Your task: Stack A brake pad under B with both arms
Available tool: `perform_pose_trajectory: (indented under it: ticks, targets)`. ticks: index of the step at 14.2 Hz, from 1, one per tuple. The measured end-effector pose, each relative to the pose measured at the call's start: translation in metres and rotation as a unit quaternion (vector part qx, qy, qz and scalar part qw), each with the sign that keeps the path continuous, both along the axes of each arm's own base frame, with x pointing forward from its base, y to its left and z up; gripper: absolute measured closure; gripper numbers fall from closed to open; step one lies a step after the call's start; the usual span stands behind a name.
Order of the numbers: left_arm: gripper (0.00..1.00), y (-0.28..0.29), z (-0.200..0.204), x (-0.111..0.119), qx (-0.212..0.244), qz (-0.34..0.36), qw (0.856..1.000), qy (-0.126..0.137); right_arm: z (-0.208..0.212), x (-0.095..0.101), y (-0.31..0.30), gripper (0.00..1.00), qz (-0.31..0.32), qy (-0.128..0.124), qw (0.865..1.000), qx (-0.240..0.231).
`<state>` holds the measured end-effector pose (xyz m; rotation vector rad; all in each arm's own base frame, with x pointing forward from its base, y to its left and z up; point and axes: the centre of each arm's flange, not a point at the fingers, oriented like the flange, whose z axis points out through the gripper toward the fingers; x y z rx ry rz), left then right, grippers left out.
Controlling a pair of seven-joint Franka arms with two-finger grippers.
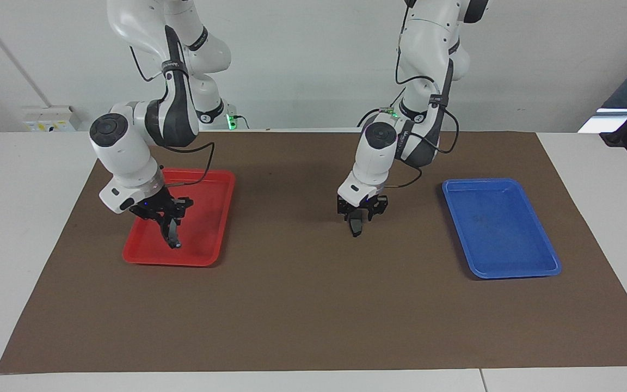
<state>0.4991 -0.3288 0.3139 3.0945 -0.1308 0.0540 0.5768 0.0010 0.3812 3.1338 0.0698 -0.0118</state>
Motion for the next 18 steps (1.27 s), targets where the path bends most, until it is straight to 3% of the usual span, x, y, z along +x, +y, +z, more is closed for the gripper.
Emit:
perform_pose_trajectory:
  ticks: [1,4,7,10,13,15,18]
  targets:
    - [0.02,0.006,0.005,0.006,-0.002,0.007,1.0,-0.005,0.001,0.0,0.001,0.57,0.001,-0.001,1.0,0.0]
    - [0.01,0.042,0.028,0.03,-0.01,0.03,0.999,-0.022,0.015,0.006,0.041,0.57,0.008,-0.008,1.0,0.002]
    - [0.01,0.105,0.055,0.053,-0.004,0.03,0.999,-0.025,0.044,0.007,0.141,0.57,-0.038,-0.011,0.999,0.011]
    - [0.01,0.178,0.091,0.066,0.001,0.03,0.999,-0.029,0.058,-0.001,0.24,0.57,-0.056,-0.009,0.997,0.052]
    - [0.01,0.228,0.131,0.069,0.001,0.045,0.998,-0.042,0.034,-0.009,0.343,0.57,-0.075,-0.004,0.996,0.054]
    - [0.01,0.258,0.164,0.07,0.006,0.04,0.999,-0.034,0.002,-0.017,0.403,0.57,-0.075,0.0,0.996,0.049]
    - [0.01,0.295,0.217,0.071,0.011,0.031,0.999,-0.014,-0.039,-0.024,0.448,0.57,-0.062,-0.016,0.996,0.059]
